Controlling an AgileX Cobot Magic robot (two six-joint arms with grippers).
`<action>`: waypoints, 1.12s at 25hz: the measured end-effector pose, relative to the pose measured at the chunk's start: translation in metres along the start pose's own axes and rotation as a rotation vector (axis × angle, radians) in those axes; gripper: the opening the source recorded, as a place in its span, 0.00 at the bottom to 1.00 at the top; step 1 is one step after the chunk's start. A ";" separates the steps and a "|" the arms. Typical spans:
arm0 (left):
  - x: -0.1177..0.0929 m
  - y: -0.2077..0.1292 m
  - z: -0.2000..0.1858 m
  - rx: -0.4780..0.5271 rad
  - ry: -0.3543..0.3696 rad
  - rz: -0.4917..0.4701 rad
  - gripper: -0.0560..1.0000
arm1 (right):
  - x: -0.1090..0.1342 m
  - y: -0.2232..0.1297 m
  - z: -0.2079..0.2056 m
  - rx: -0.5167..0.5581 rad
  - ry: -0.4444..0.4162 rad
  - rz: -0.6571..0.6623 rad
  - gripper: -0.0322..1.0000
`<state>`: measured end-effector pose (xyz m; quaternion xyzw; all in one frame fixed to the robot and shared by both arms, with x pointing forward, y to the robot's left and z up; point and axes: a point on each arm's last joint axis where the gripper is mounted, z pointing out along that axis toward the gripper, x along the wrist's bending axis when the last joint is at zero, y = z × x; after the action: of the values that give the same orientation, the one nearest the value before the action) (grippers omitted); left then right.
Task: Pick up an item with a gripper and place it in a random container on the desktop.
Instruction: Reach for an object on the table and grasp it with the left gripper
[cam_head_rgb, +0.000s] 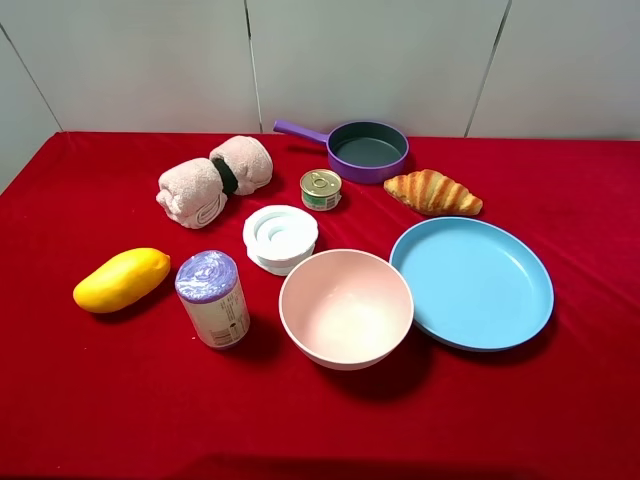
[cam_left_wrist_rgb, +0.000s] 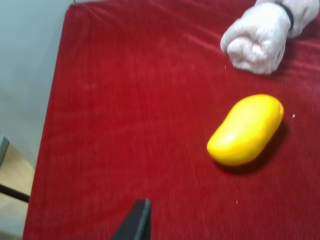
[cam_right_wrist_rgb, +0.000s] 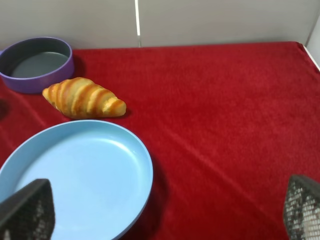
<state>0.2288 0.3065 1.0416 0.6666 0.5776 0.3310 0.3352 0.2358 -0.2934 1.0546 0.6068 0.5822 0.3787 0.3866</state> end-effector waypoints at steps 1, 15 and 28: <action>0.000 0.001 0.000 -0.011 0.000 0.000 0.98 | 0.000 0.000 0.000 0.000 0.000 0.000 0.70; -0.002 0.046 0.029 -0.049 -0.021 -0.004 0.98 | 0.000 0.000 0.000 0.000 0.001 0.000 0.70; -0.004 0.117 0.117 0.054 -0.037 0.055 0.98 | 0.000 0.000 0.000 0.000 0.001 0.000 0.70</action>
<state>0.3893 0.2829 1.0735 0.6970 0.5615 0.3122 0.3186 0.2358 -0.2933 1.0546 0.6068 0.5822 0.3790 0.3863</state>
